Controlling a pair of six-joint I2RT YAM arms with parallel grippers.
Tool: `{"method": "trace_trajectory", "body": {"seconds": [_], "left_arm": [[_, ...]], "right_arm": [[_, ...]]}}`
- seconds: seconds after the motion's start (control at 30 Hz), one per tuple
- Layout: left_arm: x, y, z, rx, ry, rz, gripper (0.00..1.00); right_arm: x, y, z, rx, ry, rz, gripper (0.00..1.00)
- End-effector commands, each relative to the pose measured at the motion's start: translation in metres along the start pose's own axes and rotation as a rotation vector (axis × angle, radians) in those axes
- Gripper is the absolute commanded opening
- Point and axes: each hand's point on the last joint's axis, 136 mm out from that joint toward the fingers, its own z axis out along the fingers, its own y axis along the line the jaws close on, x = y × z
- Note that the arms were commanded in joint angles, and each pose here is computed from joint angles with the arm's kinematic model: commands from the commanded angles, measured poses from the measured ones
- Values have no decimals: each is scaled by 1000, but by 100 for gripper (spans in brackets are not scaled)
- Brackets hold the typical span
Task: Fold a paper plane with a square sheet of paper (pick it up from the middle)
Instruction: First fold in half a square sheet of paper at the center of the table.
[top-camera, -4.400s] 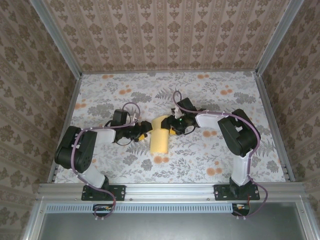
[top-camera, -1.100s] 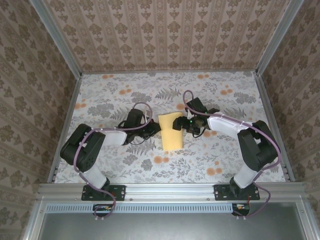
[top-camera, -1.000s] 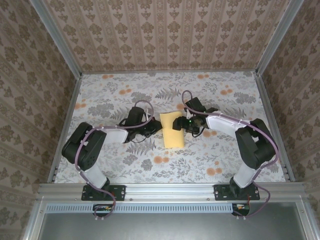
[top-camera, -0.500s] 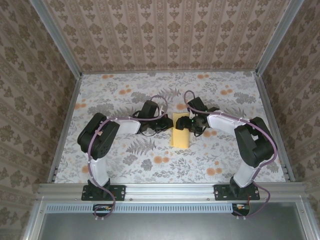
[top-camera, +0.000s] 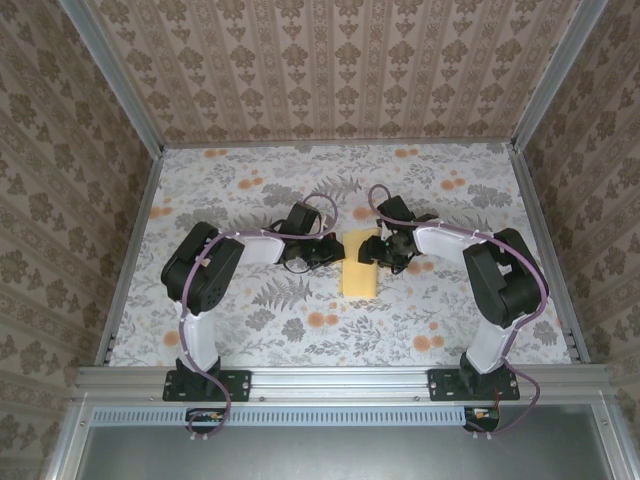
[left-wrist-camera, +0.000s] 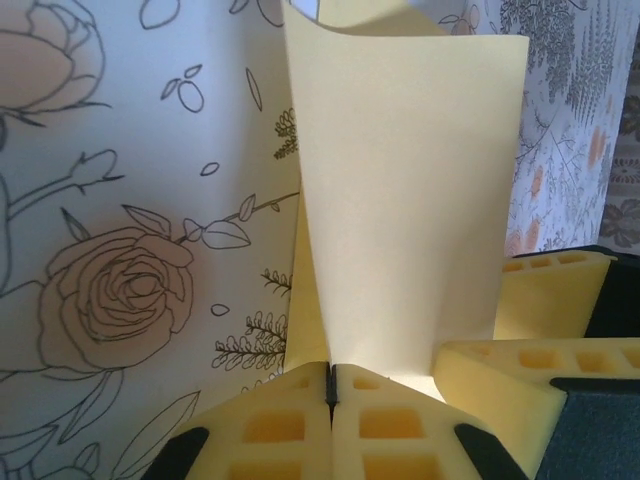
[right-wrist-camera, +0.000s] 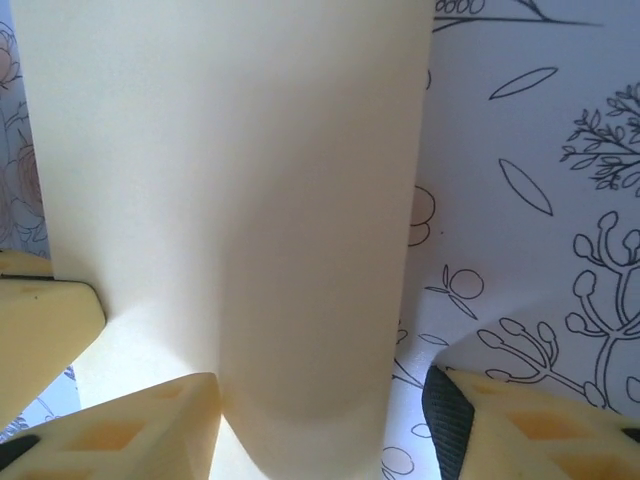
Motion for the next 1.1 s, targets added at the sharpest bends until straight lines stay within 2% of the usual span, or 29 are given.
{"method": "trace_trajectory", "body": {"seconds": [0.0, 0.07, 0.13, 0.27, 0.33, 0.5, 0.73, 0.87, 1.07], "left_arm": [[-6, 3, -3, -29, -9, 15, 14], [-11, 7, -9, -44, -34, 1, 24], [-16, 9, -17, -47, -56, -7, 30], [-22, 10, -38, -47, -115, -7, 36], [-26, 12, -49, -49, -148, -9, 37], [-30, 26, -72, -58, -215, -22, 38], [-23, 36, -93, -51, -258, -22, 38], [-16, 38, -94, -48, -255, -20, 38], [-12, 36, -90, -28, -239, -16, 38]], "right_arm": [[11, -13, 11, 52, 58, 25, 57], [13, -20, 15, 83, 61, 46, 54], [15, -26, 19, 104, 65, 58, 51], [17, -30, 24, 122, 72, 71, 49], [16, -25, 25, 101, 70, 64, 47], [10, 18, 19, -59, 46, -60, 46], [19, 59, 20, -148, 91, -224, 42], [21, 71, 16, -174, 85, -249, 42], [12, 55, 0, -80, 7, -216, 47]]}}
